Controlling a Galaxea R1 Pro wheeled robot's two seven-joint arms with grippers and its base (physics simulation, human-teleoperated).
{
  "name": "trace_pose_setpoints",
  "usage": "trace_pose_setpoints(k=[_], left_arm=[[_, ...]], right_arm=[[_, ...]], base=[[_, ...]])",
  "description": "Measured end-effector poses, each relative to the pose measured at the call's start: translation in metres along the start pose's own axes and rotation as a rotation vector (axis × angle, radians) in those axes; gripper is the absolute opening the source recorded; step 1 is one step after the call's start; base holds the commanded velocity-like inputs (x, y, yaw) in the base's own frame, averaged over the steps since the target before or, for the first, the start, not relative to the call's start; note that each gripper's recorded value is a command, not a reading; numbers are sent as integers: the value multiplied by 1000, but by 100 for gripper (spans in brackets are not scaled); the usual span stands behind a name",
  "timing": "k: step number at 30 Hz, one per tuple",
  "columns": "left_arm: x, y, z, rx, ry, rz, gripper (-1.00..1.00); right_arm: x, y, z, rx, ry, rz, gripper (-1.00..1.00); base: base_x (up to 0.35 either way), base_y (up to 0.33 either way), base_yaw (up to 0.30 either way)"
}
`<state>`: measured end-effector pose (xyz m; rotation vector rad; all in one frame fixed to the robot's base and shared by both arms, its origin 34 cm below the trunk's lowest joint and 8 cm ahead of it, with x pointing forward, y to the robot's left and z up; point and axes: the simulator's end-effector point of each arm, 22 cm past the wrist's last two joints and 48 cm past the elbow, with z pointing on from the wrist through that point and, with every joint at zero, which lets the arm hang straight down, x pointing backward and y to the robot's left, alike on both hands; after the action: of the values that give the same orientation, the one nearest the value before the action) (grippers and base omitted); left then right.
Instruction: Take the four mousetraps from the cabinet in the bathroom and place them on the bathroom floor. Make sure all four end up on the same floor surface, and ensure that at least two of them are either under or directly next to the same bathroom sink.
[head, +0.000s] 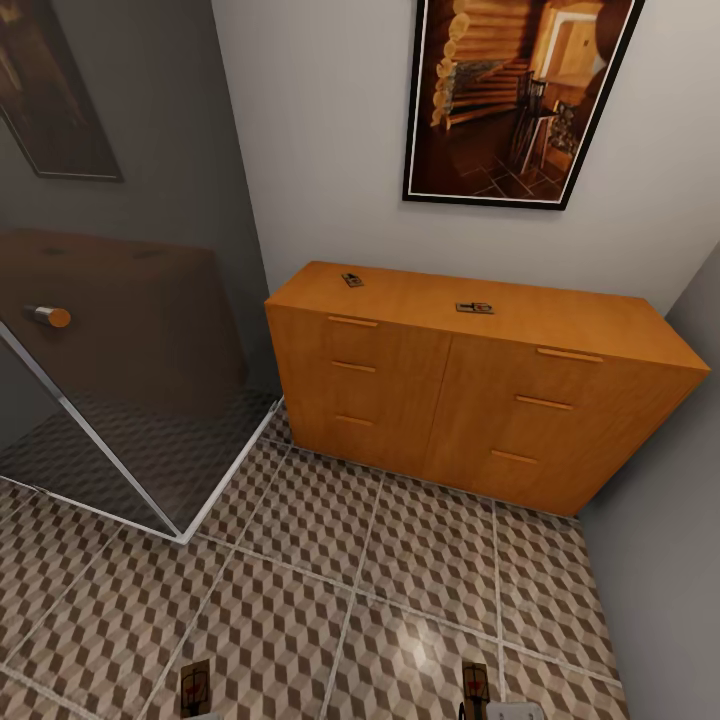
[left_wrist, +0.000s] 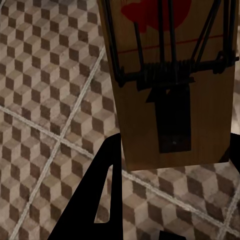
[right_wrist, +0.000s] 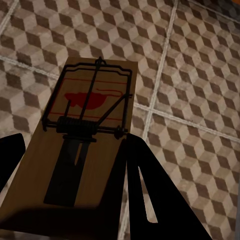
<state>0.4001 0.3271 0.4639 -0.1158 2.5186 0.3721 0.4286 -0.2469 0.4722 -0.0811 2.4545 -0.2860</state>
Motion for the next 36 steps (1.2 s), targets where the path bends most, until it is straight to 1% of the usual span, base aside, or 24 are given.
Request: trace_pose_setpoints(k=[36], left_arm=[[0, 0, 0, 0, 0, 0, -100]], right_arm=[[0, 0, 0, 0, 0, 0, -100]], base=[[0, 0, 0]])
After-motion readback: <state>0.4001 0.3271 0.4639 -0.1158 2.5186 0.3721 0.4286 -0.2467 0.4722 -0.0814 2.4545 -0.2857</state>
